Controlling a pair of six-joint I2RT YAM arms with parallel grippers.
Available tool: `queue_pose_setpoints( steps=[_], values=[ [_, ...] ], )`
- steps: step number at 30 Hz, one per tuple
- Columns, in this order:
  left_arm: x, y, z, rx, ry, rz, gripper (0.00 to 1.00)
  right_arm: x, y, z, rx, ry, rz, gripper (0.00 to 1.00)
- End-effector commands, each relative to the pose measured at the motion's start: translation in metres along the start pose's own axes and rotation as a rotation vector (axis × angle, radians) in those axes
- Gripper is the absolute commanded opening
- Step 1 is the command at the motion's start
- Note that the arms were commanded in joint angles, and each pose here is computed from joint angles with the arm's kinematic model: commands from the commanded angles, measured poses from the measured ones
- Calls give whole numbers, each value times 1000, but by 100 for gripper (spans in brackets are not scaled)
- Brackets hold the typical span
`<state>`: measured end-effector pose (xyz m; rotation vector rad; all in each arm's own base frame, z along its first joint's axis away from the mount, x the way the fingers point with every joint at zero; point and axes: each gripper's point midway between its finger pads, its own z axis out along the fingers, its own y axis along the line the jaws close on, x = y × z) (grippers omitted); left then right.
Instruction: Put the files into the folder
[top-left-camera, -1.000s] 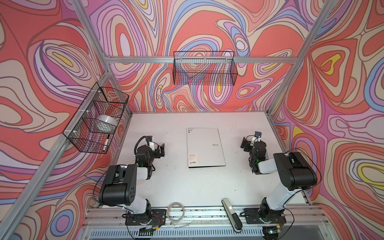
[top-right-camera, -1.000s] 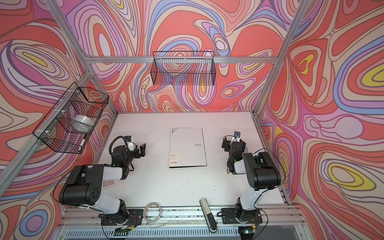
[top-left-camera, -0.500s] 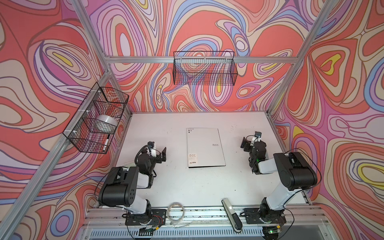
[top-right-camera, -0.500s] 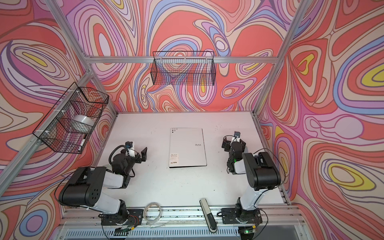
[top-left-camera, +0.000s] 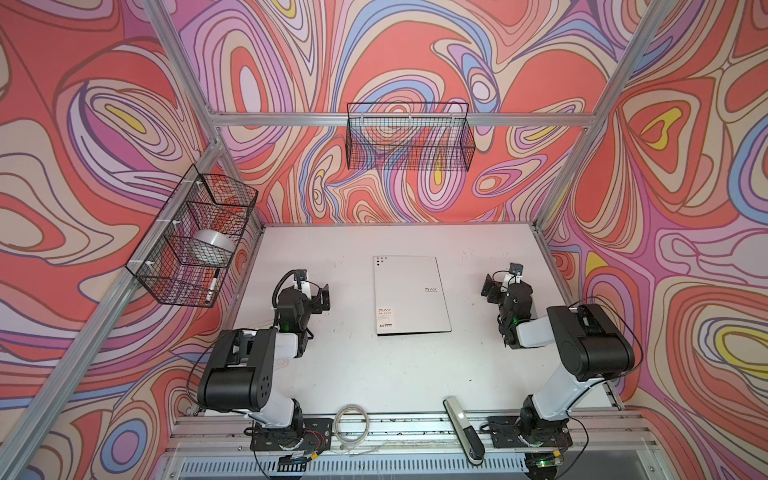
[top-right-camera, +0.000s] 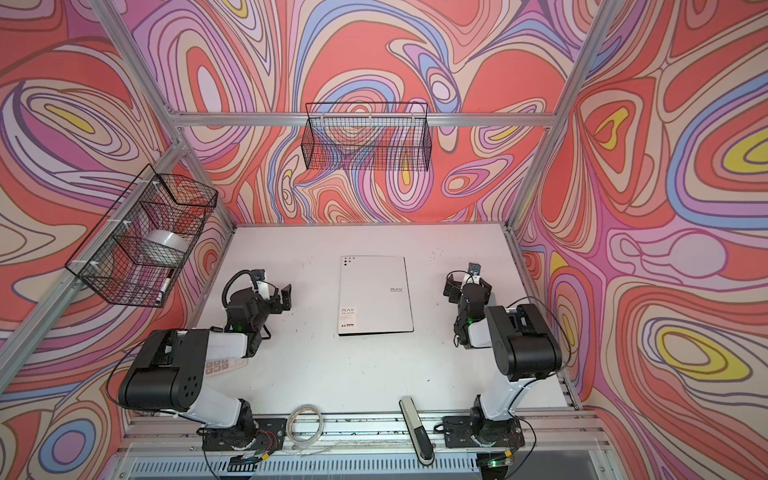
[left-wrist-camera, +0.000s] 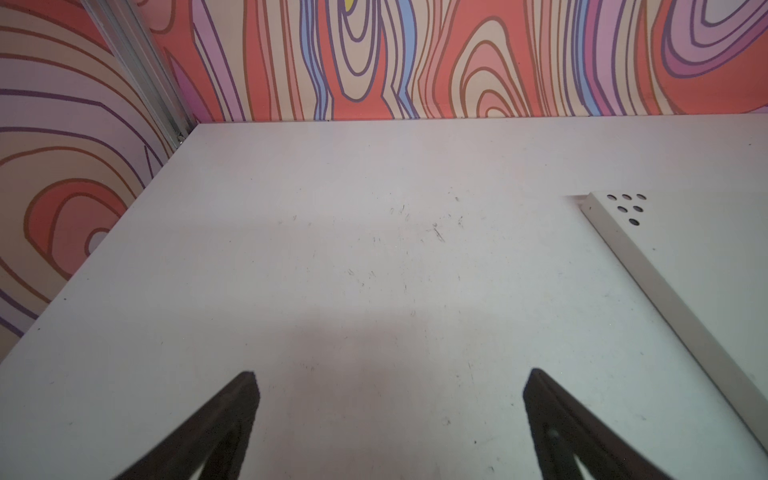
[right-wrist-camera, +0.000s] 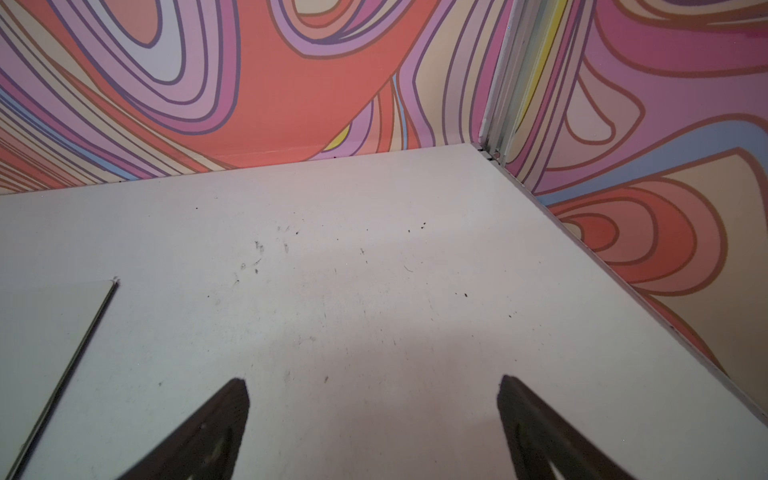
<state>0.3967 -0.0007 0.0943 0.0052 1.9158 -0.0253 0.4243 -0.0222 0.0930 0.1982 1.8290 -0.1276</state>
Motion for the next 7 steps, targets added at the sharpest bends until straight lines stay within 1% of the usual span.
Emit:
queue_pose_setpoints(
  steps=[1,7],
  values=[
    [8,3,0,-16,27,-11,100,0,-1,0,-2,4,-5,98],
    [7,4,-1,-19,26,-11,100,1,-1,0,-2,5,-4,98]
  ],
)
